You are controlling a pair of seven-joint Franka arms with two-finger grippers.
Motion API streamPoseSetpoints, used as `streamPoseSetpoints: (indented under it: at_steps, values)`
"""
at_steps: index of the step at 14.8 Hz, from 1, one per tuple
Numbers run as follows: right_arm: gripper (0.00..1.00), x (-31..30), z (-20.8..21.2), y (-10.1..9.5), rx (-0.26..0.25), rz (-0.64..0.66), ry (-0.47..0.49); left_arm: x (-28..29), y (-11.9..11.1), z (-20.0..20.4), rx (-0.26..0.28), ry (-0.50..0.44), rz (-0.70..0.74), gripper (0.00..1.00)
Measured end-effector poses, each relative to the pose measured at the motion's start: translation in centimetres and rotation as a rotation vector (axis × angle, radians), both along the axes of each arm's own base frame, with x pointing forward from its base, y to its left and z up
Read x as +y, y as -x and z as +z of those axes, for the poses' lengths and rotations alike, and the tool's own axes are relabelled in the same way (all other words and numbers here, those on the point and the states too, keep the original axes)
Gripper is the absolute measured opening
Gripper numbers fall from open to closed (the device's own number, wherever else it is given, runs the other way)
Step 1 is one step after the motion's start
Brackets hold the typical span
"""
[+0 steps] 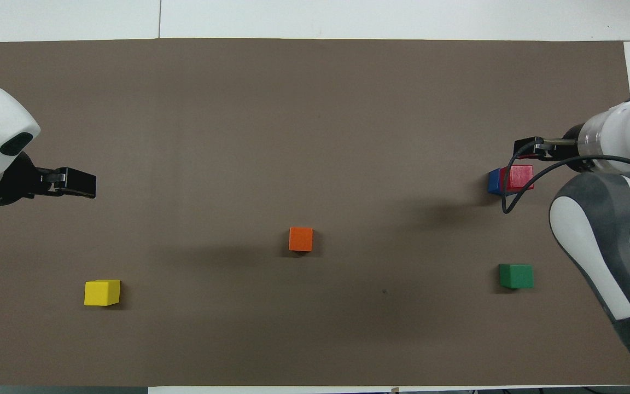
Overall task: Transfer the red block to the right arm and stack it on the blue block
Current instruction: 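Open the right gripper and raise it away from the stacked cubes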
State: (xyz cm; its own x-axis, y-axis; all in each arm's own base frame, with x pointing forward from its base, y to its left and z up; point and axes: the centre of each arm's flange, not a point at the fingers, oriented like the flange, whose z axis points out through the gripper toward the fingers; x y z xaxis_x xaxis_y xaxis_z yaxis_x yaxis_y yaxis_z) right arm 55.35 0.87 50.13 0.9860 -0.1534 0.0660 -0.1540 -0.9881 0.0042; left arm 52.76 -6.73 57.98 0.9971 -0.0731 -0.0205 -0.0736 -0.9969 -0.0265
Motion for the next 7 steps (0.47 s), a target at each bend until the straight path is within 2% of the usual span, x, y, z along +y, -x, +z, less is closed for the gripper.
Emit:
streamPoseSetpoints:
  at_steps: [2, 3, 7]
  values:
    - [1.00, -0.1, 1.2, 1.9, 0.079, 0.027, -0.044, 0.0, 0.0, 0.0, 0.000, 0.000, 0.000, 1.00]
    - [1.00, -0.2, 1.9, 2.7, 0.103, 0.056, -0.051, 0.0, 0.0, 0.0, 0.000, 0.000, 0.000, 1.00]
    - [1.00, -1.3, 4.6, 4.1, 0.097, 0.104, -0.054, 0.0, 0.0, 0.0, 0.000, 0.000, 0.000, 1.00]
